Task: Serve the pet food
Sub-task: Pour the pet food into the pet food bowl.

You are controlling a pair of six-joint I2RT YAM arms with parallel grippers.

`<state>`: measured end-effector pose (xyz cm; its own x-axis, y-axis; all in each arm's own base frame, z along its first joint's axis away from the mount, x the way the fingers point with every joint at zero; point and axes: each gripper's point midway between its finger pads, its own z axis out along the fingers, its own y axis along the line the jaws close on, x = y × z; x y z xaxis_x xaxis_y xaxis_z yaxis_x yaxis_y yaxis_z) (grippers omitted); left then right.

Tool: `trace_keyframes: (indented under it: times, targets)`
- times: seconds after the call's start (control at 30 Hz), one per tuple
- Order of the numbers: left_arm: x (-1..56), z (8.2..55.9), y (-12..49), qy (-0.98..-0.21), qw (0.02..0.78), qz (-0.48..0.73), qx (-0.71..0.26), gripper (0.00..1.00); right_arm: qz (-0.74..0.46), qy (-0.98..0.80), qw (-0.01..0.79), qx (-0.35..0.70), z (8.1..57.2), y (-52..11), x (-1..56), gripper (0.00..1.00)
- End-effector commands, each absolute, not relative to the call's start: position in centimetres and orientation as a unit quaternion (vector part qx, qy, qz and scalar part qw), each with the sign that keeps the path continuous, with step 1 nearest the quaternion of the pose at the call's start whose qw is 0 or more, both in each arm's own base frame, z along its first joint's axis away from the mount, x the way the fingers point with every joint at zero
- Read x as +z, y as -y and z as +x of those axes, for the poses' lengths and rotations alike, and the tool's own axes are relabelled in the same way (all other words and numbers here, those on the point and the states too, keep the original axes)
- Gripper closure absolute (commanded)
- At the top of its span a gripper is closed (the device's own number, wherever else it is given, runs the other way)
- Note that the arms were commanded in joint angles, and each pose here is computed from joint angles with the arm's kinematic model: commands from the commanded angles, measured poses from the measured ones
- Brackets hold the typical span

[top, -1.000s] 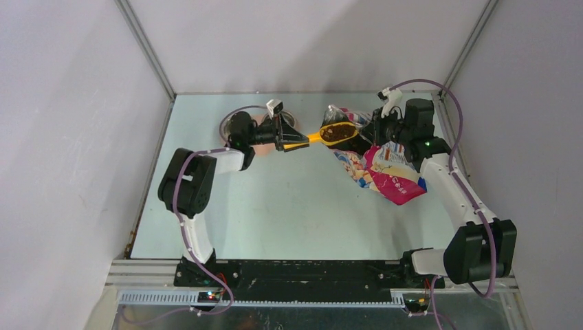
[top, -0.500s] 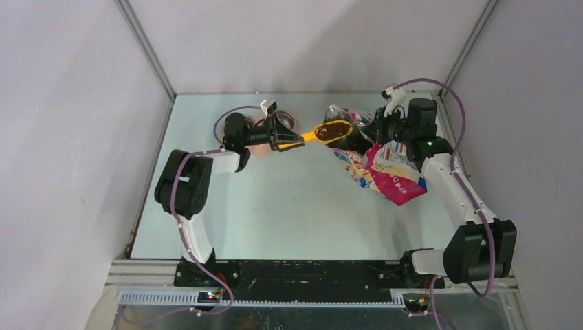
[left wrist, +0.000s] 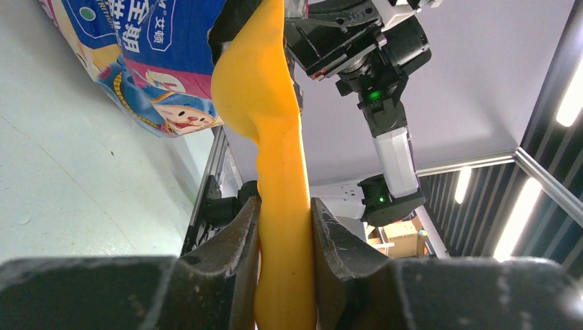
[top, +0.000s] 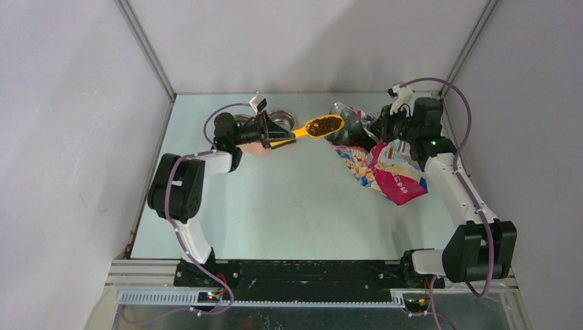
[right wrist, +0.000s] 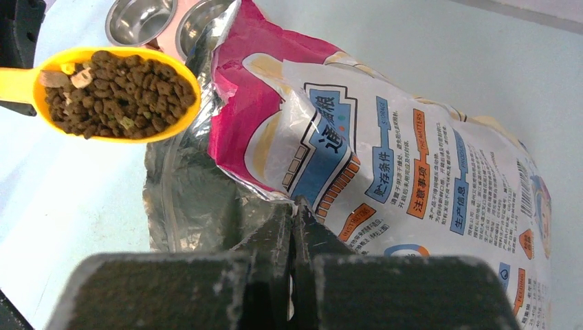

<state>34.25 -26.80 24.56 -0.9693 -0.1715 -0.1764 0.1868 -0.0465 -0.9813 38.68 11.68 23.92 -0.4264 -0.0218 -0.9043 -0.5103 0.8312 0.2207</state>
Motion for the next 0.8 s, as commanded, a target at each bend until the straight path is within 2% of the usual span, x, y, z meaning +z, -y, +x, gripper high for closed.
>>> trace_keyframes:
  times: [0.0, 0.4, 0.77]
  targets:
    - [27.6, 33.6, 25.5, -0.655, 0.170, 0.042, -0.735, 1.00, -0.137, -0.824, 0.513, 0.198, 39.8, -9.3, 23.1, 1.00]
    - [27.9, 35.0, 22.7, -0.653, 0.203, 0.015, -0.730, 1.00, -0.127, -0.826, 0.514, 0.192, 40.0, -8.3, 23.0, 1.00]
    - [26.3, 36.8, 19.3, -0.686, 0.246, -0.023, -0.685, 1.00, -0.126, -0.825, 0.515, 0.192, 40.0, -8.2, 23.1, 1.00]
